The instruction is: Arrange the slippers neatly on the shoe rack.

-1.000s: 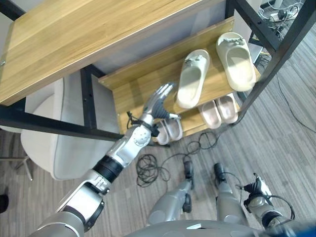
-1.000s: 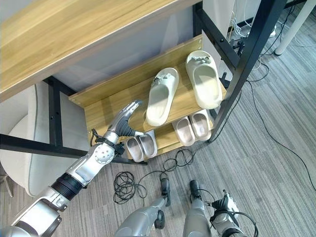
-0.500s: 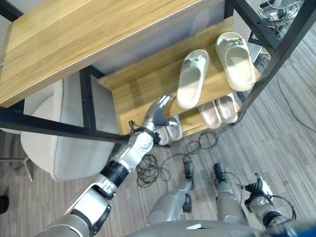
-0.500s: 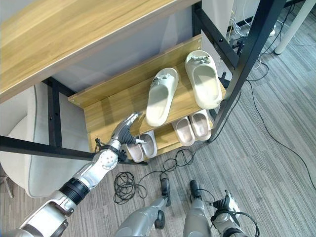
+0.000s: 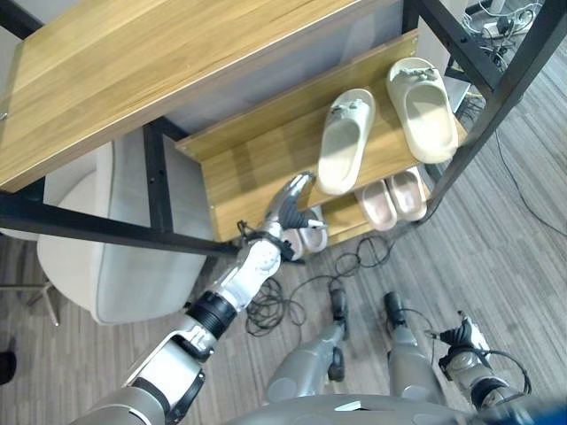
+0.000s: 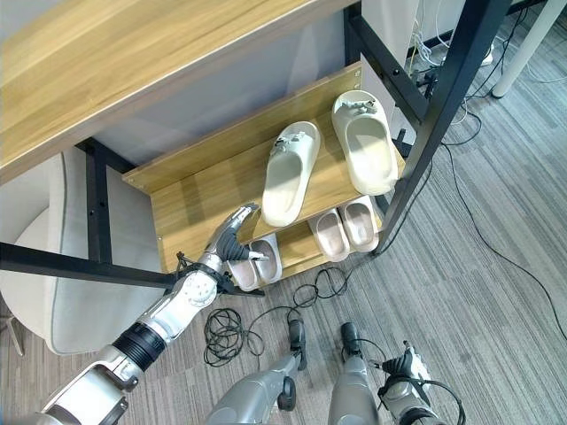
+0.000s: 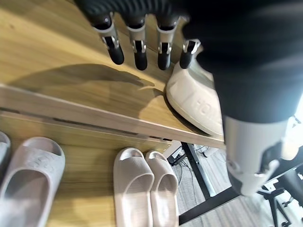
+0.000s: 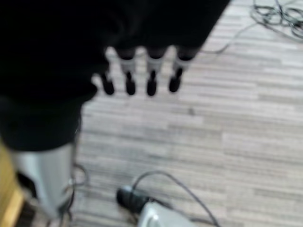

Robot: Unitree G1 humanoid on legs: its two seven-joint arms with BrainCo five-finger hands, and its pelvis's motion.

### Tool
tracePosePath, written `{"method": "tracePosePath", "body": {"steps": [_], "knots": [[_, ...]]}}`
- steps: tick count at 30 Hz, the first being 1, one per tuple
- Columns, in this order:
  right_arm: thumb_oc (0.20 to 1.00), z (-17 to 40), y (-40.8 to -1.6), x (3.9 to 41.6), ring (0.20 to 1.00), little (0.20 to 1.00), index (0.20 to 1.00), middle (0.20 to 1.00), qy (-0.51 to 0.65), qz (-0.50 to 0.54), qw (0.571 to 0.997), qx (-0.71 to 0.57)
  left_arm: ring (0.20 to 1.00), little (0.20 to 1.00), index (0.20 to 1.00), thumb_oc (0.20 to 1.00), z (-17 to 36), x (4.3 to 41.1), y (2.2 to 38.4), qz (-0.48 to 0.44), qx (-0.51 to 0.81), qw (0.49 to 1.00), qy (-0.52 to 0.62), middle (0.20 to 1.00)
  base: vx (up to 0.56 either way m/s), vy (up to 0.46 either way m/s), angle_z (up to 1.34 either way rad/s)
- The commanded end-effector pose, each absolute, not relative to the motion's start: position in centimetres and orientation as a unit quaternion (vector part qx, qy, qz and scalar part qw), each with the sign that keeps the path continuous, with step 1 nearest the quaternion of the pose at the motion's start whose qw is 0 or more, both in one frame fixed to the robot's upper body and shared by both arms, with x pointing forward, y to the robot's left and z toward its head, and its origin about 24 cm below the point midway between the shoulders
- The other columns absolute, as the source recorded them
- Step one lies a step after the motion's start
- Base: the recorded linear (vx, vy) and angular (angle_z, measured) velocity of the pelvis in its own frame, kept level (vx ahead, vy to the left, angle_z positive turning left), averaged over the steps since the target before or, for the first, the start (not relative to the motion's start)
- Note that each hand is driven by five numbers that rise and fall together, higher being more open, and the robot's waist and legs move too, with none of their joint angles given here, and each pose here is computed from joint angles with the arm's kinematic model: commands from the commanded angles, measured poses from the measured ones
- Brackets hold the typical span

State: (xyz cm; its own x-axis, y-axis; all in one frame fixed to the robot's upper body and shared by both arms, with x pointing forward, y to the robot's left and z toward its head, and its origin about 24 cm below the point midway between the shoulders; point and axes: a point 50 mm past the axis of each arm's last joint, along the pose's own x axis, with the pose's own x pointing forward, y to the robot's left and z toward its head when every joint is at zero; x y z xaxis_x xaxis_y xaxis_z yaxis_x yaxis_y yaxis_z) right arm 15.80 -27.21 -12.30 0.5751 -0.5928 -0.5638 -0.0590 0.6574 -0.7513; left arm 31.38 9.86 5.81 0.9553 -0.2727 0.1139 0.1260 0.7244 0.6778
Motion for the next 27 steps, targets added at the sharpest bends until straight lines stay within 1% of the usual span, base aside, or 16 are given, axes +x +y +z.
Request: {"method": "tracePosePath", "body": {"steps": [1,7,27], "knots": [[1.0,-11.8,-28.3,15.9,1.0,1.0,1.0,1.0,0.423,-0.182,0.8,-0.384,1.0,1.0,1.0,1.0,7.8,32.1,8.1,-0.108,0.316,0.931,-0.144,1.0,0.0,0.0,0.0],[1.0,-12.0,-28.1,15.7,1.0,1.0,1.0,1.0,0.424,-0.18,0.801,-0.383,1.0,1.0,1.0,1.0,8.9,32.1,6.6,-0.124,0.296,0.932,-0.168,1.0,0.0,0.0,0.0],[1.0,-12.0,-27.8,15.8,1.0,1.0,1.0,1.0,0.422,-0.181,0.803,-0.381,1.0,1.0,1.0,1.0,9.4,32.2,4.5,-0.137,0.254,0.942,-0.169,1.0,0.0,0.0,0.0]]}}
